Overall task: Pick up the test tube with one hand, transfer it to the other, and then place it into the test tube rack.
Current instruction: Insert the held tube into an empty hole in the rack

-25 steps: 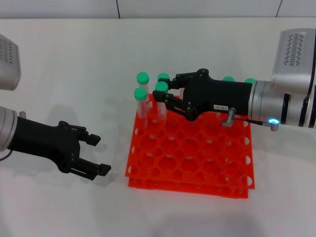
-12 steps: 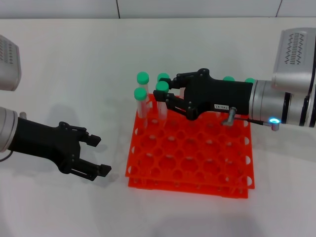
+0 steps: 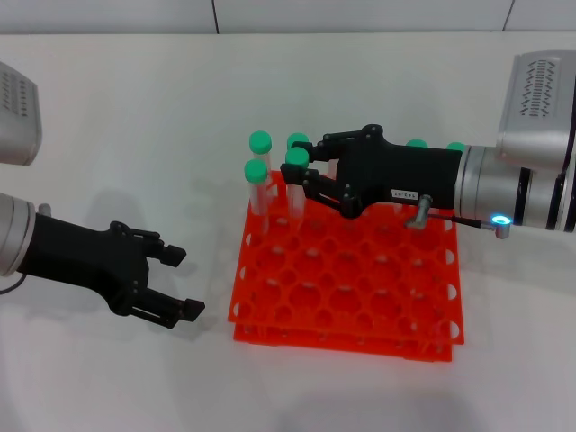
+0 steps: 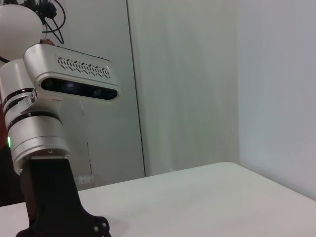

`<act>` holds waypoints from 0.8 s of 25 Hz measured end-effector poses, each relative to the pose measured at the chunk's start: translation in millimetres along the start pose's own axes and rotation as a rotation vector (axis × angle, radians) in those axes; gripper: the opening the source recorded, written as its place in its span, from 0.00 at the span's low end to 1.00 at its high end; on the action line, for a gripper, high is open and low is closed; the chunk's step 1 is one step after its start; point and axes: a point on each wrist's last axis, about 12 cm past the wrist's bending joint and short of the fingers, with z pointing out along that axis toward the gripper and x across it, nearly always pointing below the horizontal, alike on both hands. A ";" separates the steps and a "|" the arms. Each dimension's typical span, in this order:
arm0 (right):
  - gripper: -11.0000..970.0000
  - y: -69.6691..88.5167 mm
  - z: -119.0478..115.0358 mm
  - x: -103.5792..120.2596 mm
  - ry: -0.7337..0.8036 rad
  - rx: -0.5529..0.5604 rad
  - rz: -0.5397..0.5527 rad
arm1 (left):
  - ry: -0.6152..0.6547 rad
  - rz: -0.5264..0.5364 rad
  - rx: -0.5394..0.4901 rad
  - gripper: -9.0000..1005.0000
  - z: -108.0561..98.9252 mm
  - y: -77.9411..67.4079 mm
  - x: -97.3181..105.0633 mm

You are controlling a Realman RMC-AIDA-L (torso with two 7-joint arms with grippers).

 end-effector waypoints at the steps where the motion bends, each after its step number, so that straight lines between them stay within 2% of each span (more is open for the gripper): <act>1: 0.29 0.0 0.0 0.0 0.000 0.000 0.000 | 0.000 0.002 0.000 0.87 0.0 0.1 -0.1; 20: 0.32 0.8 -2.1 -6.1 -0.024 -0.018 -0.023 | -0.001 0.006 -0.013 0.87 -0.6 1.7 -0.5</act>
